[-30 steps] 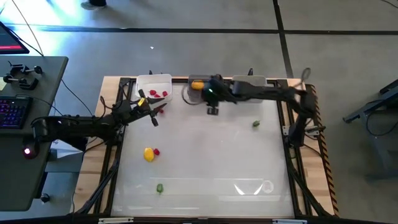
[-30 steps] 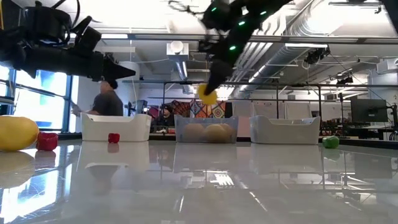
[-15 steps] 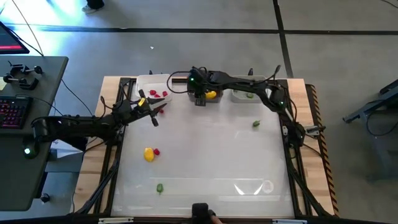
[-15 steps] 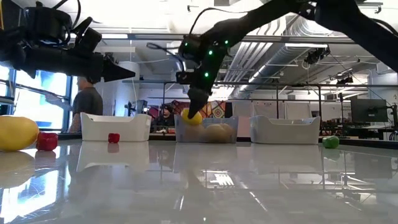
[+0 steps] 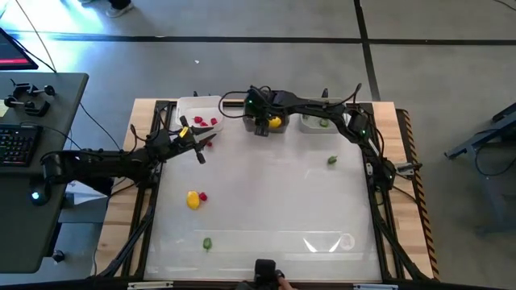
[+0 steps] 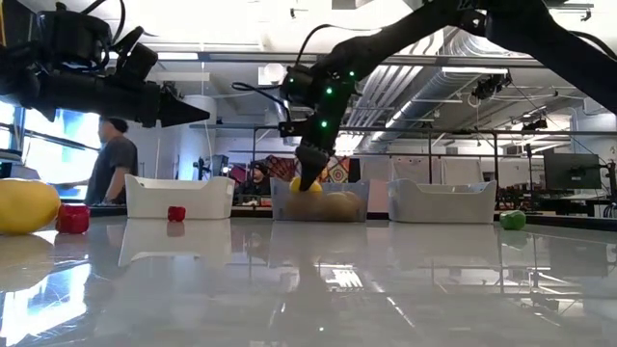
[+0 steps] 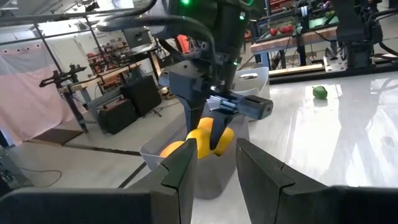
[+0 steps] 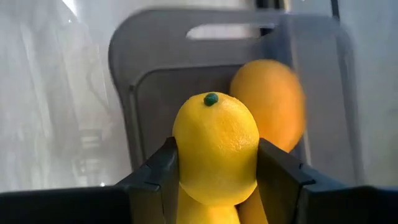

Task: Sort produce into baskets
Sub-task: Put the lemon into the black bin

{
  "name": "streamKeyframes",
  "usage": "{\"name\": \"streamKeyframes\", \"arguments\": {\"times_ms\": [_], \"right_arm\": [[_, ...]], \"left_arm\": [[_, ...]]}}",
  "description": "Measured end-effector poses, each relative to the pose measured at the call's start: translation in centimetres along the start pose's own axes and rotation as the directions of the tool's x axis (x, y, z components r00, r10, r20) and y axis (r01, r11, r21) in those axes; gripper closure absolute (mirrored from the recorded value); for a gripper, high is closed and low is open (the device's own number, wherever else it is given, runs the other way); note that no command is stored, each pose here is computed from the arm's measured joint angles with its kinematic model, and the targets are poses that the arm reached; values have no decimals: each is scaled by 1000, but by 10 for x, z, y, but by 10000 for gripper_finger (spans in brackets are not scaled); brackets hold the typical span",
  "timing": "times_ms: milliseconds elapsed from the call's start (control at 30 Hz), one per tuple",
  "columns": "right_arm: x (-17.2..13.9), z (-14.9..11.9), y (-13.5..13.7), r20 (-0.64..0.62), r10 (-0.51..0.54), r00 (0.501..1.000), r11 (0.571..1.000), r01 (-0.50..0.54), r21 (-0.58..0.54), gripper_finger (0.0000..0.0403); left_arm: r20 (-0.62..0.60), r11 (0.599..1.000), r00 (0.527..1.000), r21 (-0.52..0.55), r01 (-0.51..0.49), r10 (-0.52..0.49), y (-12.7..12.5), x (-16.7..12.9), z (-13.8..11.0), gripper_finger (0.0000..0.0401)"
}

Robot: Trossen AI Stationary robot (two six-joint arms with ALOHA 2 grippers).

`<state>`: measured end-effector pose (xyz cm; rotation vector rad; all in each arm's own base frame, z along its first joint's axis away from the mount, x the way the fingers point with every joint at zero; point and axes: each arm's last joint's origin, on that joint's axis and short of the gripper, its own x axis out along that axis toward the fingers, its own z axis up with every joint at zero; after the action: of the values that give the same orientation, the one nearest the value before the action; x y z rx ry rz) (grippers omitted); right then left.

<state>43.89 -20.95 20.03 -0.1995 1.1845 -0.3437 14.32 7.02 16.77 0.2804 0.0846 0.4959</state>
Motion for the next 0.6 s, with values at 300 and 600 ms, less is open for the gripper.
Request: {"name": "streamKeyframes", "arguments": {"times_ms": [300,600], "right_arm": [[5,-7,5,-40,22,999,1000,-22,-2,254],[5,-14,1,-121,-12,993,1000,11,-10,249]], "left_arm": [[-1,1000,1000,-1,1,-1,0,0,0,304],[-1,1000,1000,0,1,-1,0,0,0,304]]}}
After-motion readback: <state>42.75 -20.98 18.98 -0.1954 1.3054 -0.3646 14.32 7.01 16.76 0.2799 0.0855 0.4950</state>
